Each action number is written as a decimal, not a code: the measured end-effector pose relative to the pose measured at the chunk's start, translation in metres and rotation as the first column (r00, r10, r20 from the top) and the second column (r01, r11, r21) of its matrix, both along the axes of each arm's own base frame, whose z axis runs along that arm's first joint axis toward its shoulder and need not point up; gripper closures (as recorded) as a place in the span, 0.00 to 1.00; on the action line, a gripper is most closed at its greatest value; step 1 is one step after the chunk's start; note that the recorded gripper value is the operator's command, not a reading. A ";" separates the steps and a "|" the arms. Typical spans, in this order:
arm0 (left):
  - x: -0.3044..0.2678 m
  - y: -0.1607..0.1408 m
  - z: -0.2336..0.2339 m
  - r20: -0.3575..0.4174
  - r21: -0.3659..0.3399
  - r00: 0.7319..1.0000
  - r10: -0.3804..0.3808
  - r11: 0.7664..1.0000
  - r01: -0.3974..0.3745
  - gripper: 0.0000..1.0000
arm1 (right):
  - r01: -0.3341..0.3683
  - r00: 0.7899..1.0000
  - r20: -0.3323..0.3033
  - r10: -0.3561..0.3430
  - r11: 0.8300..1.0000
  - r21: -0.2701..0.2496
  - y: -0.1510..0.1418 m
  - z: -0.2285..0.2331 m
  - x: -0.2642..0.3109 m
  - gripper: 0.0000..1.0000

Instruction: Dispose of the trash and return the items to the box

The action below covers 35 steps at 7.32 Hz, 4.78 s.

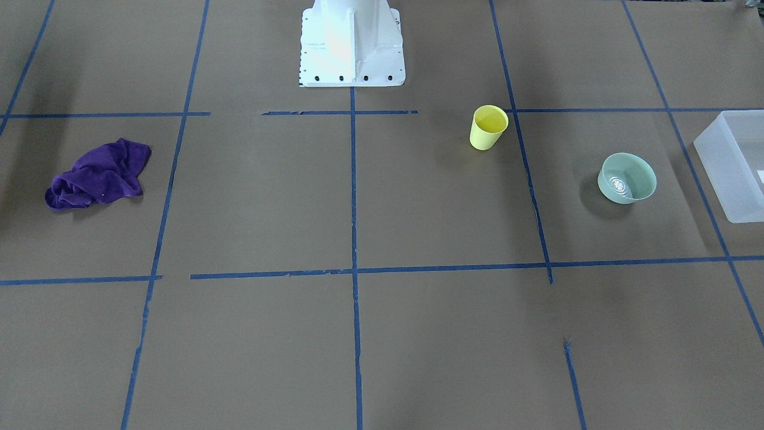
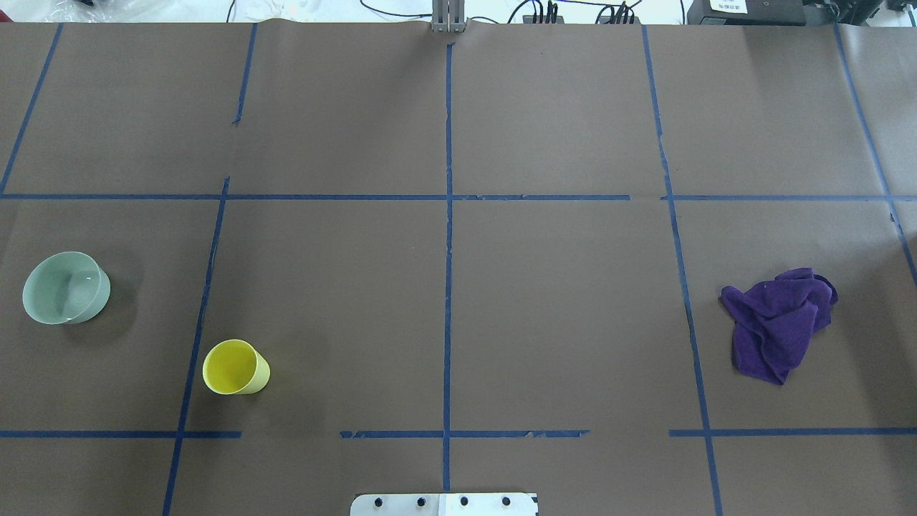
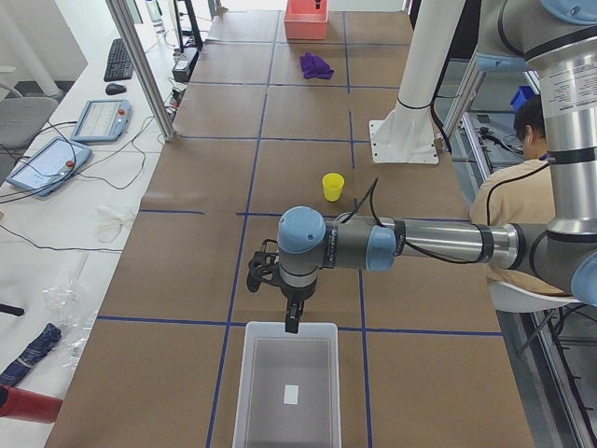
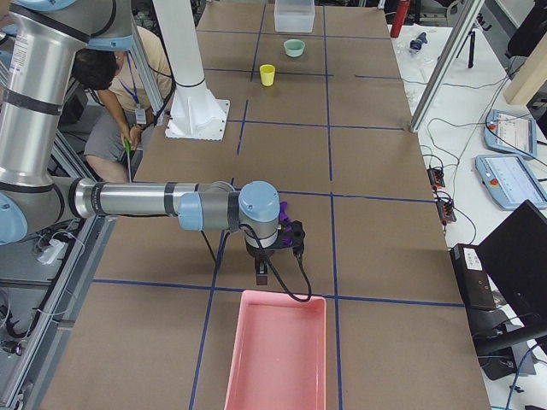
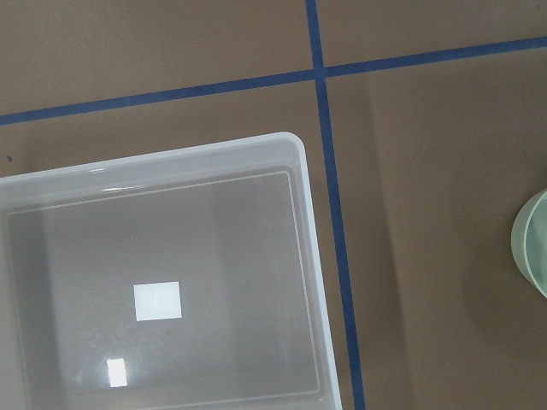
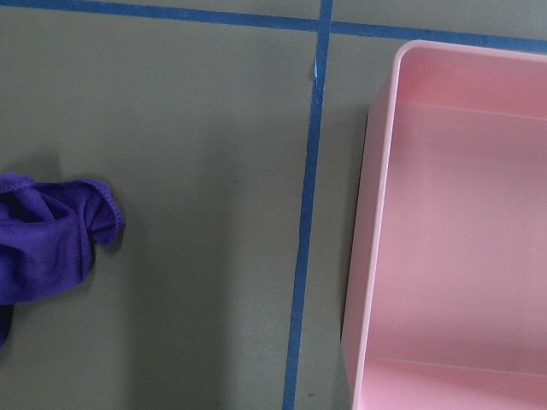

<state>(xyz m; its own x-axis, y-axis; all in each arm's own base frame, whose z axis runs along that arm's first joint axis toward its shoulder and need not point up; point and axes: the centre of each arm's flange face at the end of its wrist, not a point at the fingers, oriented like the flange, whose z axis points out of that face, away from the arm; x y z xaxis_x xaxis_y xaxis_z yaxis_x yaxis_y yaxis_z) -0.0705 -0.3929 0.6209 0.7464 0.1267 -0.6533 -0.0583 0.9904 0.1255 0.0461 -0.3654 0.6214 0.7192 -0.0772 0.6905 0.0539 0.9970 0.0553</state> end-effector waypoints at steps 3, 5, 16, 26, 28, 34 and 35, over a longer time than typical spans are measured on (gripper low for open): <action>0.001 -0.006 -0.007 0.001 0.042 1.000 0.003 0.999 -0.003 0.00 | 0.000 1.000 0.001 0.000 1.000 0.020 -0.002 -0.003 0.000 0.00; 0.010 -0.018 -0.026 0.002 0.158 1.000 0.026 0.987 -0.026 0.00 | 0.008 0.999 0.042 -0.013 0.995 0.103 -0.008 -0.017 -0.007 0.00; 0.205 -0.048 -0.179 -0.434 0.429 0.897 -0.083 0.857 0.287 0.00 | -0.191 0.968 0.203 0.149 0.960 0.206 -0.069 -0.095 -0.025 0.00; 0.431 0.108 -0.207 -0.243 0.040 0.944 -0.225 0.970 0.241 0.10 | -0.176 0.977 0.169 0.132 0.942 0.285 -0.069 -0.097 -0.039 0.00; 0.439 0.117 -0.211 -0.251 0.036 0.946 -0.207 0.974 0.223 0.85 | -0.174 0.977 0.167 0.130 0.943 0.285 -0.069 -0.097 -0.040 0.00; 0.421 0.106 -0.228 -0.279 0.076 0.938 -0.206 0.969 0.235 1.00 | -0.169 0.978 0.165 0.125 0.943 0.286 -0.070 -0.096 -0.043 0.00; 0.399 0.093 -0.236 -0.284 0.127 0.939 -0.193 0.963 0.237 1.00 | -0.169 0.978 0.166 0.125 0.943 0.286 -0.071 -0.096 -0.043 0.00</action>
<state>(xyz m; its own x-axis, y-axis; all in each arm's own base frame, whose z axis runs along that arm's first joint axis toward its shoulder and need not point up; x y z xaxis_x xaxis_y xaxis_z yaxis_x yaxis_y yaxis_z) 0.3286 -0.3000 0.3853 0.5682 0.0998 -0.8168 0.2110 0.9418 0.2618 0.0032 -0.4360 0.5250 0.6334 -0.1955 0.7487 -0.1222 0.9301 0.3463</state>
